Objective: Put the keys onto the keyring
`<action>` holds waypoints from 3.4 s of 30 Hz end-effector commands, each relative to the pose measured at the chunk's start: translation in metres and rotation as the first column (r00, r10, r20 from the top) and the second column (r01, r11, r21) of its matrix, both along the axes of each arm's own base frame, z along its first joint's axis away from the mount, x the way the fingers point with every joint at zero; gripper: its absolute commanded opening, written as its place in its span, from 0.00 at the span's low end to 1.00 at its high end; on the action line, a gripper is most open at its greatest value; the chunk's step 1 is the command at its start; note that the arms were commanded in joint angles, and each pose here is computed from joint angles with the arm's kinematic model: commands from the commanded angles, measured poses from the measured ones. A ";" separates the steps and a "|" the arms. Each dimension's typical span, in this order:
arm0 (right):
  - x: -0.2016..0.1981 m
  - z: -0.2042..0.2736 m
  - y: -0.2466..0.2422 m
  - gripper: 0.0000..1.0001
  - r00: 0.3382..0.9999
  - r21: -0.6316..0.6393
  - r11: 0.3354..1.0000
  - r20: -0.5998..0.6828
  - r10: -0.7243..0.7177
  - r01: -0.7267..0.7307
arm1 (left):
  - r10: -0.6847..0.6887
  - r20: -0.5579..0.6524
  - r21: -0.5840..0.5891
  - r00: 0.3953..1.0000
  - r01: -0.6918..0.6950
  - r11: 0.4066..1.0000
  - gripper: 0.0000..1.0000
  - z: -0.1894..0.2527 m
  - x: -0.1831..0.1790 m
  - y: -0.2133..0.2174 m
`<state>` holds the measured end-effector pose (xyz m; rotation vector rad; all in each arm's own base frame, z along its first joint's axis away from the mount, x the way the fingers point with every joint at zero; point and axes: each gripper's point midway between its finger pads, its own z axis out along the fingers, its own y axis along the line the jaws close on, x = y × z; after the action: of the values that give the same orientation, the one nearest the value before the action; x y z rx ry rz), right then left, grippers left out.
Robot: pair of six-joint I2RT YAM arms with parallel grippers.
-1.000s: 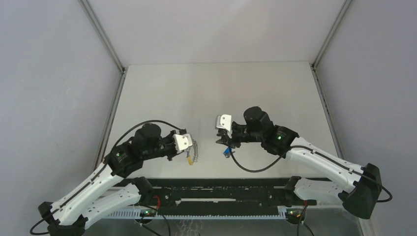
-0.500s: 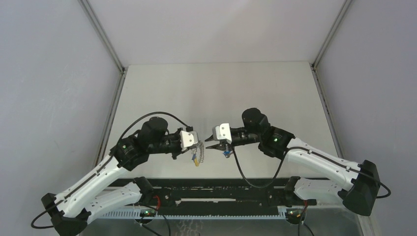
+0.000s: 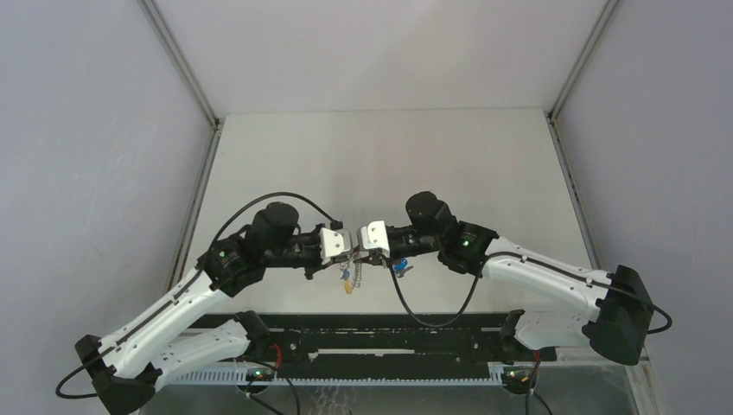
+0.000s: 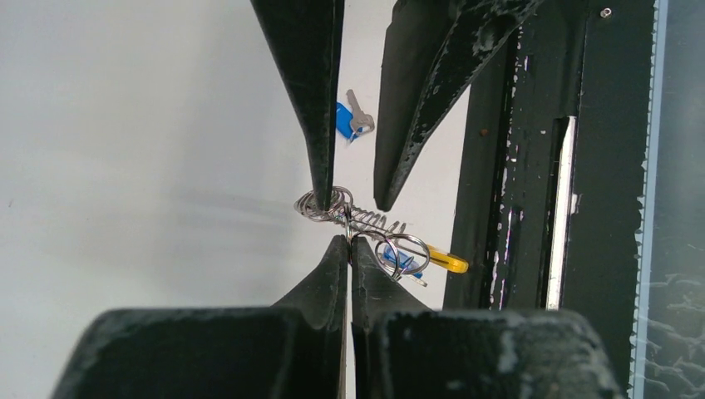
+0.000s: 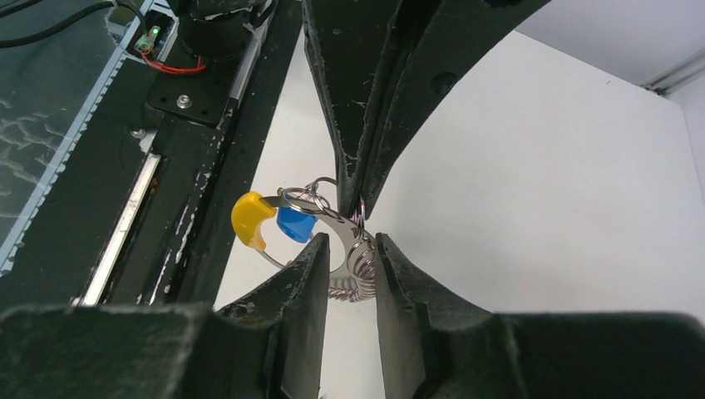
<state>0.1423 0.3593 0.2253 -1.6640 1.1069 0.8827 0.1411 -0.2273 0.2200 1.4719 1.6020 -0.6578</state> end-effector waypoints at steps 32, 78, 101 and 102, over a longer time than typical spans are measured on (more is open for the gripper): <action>0.010 0.045 0.005 0.00 1.000 0.128 0.992 -0.012 -0.016 0.017 | 0.132 0.112 -0.179 0.985 -0.111 0.978 0.29 0.044 0.014 0.005; -0.001 0.064 -0.006 0.00 0.998 0.306 0.952 -0.058 0.008 0.010 | 0.096 0.098 -0.421 0.991 -0.046 0.906 0.24 0.071 0.010 -0.023; -0.004 0.048 -0.003 0.00 0.994 0.269 0.963 -0.105 0.022 0.007 | 0.041 0.140 -0.430 0.989 0.023 0.903 0.00 0.086 -0.002 -0.021; -0.004 0.047 -0.003 0.00 0.994 0.264 0.964 -0.110 0.022 0.008 | 0.041 0.144 -0.431 0.989 0.026 0.902 0.00 0.086 -0.003 -0.021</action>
<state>0.1424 0.3538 0.2692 -1.4180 1.0237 1.0599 0.1433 -0.2465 0.2524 1.1768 1.4226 -0.8112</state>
